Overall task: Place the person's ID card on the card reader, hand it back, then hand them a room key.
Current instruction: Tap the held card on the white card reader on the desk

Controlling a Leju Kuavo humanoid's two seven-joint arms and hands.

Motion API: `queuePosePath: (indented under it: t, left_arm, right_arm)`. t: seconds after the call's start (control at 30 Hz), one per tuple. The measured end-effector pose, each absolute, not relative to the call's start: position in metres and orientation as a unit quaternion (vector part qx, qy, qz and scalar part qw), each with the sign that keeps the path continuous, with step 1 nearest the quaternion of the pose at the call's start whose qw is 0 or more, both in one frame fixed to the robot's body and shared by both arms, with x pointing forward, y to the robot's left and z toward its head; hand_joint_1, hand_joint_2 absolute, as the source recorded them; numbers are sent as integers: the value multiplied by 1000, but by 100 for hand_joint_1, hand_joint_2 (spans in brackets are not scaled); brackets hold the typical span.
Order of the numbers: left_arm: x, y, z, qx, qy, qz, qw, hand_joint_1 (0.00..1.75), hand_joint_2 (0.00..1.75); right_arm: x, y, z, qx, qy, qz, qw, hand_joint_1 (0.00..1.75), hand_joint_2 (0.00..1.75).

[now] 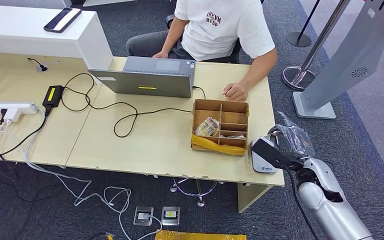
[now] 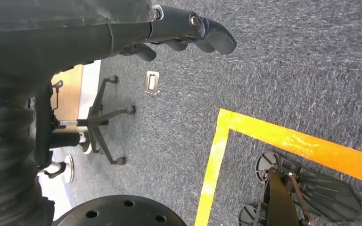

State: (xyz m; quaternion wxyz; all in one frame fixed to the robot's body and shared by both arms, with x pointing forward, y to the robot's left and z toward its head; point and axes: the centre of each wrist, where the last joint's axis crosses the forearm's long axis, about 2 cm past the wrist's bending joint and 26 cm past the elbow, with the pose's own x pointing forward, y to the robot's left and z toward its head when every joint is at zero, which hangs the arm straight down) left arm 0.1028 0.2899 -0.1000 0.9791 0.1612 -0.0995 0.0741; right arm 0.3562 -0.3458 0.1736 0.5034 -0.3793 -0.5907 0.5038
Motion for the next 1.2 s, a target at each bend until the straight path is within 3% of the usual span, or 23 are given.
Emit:
queuePosePath:
  t: [1.2]
  left_arm:
    - [103, 289, -100, 160, -97, 86, 979, 0, 175]
  right_arm:
    - [359, -349, 178, -383, -595, 486, 512, 175, 175]
